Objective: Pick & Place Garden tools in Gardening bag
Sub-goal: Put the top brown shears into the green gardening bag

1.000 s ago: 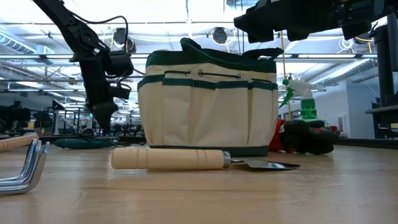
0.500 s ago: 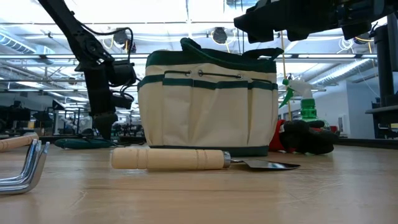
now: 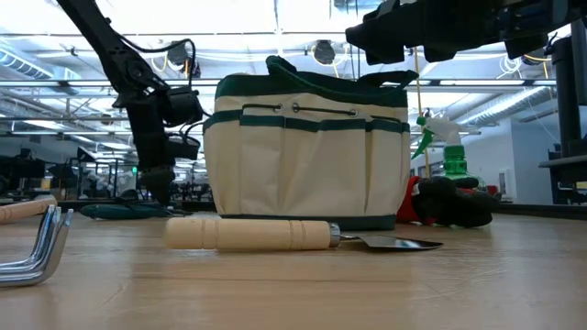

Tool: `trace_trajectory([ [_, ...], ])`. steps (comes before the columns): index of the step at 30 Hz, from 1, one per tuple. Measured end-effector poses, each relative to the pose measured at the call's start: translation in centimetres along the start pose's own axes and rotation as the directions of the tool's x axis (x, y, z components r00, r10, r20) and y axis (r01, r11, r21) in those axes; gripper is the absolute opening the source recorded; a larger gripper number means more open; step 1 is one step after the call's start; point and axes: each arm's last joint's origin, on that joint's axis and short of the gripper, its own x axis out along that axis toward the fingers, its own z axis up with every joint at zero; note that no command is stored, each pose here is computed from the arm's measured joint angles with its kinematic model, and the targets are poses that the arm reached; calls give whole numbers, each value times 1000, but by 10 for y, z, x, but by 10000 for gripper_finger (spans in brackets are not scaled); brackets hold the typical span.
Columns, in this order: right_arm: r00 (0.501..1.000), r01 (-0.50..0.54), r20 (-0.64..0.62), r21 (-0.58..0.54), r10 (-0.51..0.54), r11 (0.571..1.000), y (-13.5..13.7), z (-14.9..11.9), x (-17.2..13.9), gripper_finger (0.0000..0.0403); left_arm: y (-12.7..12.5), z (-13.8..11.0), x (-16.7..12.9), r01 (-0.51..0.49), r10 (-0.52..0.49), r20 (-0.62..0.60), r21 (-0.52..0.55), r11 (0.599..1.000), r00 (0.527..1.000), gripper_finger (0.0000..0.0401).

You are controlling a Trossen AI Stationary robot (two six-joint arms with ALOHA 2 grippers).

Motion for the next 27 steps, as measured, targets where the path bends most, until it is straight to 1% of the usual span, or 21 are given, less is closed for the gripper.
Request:
trace_trajectory([
  [3,1000,-1,0,0,1,1000,0,0,0,171,0,0,0,0,0,-3,23,1000,1000,165],
  [8,1000,-2,0,0,2,1000,0,0,0,171,1,-1,0,0,0,-10,8,1000,1000,166],
  [12,1000,-2,-1,1,2,1000,0,0,0,171,7,-4,2,-9,8,-13,-47,999,1000,166],
  [16,1000,-3,-3,1,3,1000,0,0,0,171,12,-6,3,20,-21,-2,-110,994,1000,166],
  [18,1000,-3,-3,1,3,1000,0,0,0,171,14,-7,3,19,-20,-2,-137,990,1000,166],
  [23,1000,-3,-4,1,3,1000,0,0,0,171,15,-8,4,60,-58,18,-161,985,998,166],
  [27,1000,-3,-4,1,3,1000,0,-1,0,171,15,-8,4,54,-53,14,-179,982,999,166],
])
